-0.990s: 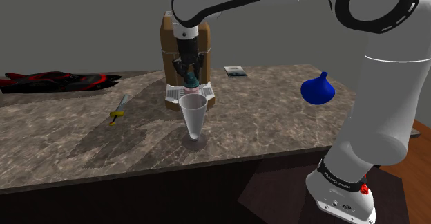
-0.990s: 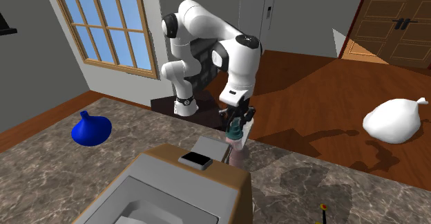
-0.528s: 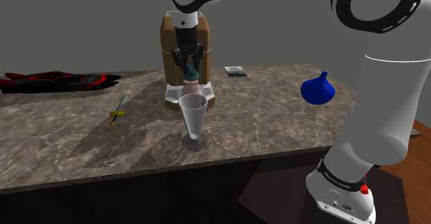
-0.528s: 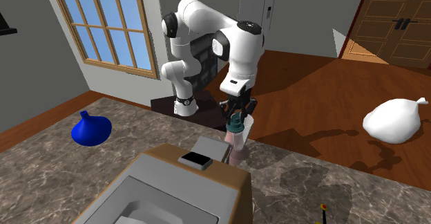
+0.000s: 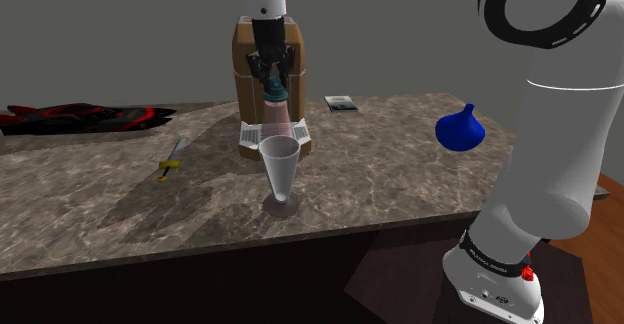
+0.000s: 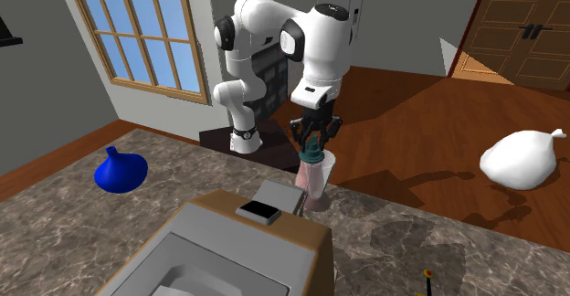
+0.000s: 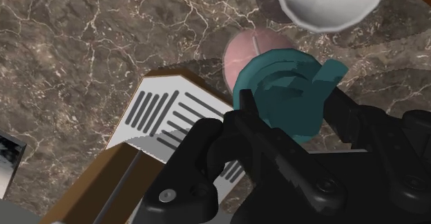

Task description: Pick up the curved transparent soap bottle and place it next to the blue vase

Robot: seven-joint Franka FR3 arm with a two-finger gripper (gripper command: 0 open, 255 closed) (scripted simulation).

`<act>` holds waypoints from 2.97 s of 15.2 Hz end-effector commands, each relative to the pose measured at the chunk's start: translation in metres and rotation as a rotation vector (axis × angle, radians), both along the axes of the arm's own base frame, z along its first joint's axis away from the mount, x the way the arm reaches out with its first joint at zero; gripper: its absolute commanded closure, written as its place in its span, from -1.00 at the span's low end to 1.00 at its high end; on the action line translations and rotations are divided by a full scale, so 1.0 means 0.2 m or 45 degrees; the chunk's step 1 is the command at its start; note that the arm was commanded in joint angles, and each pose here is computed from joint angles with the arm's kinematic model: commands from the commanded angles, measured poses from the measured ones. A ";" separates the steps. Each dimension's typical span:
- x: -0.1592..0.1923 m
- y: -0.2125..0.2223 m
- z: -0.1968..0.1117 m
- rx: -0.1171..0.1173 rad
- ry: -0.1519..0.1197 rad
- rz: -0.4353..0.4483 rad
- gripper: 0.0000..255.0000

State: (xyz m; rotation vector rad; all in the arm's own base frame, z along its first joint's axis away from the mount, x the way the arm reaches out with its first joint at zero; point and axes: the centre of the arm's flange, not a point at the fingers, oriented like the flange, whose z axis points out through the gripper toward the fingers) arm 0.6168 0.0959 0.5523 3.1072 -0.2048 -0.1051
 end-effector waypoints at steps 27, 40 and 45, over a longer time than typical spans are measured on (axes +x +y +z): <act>-0.10 -0.08 0.68 0.000 0.000 0.000 1.00; -0.79 -0.59 0.72 0.000 0.000 0.000 1.00; -1.05 -0.79 0.73 0.000 0.000 0.000 1.00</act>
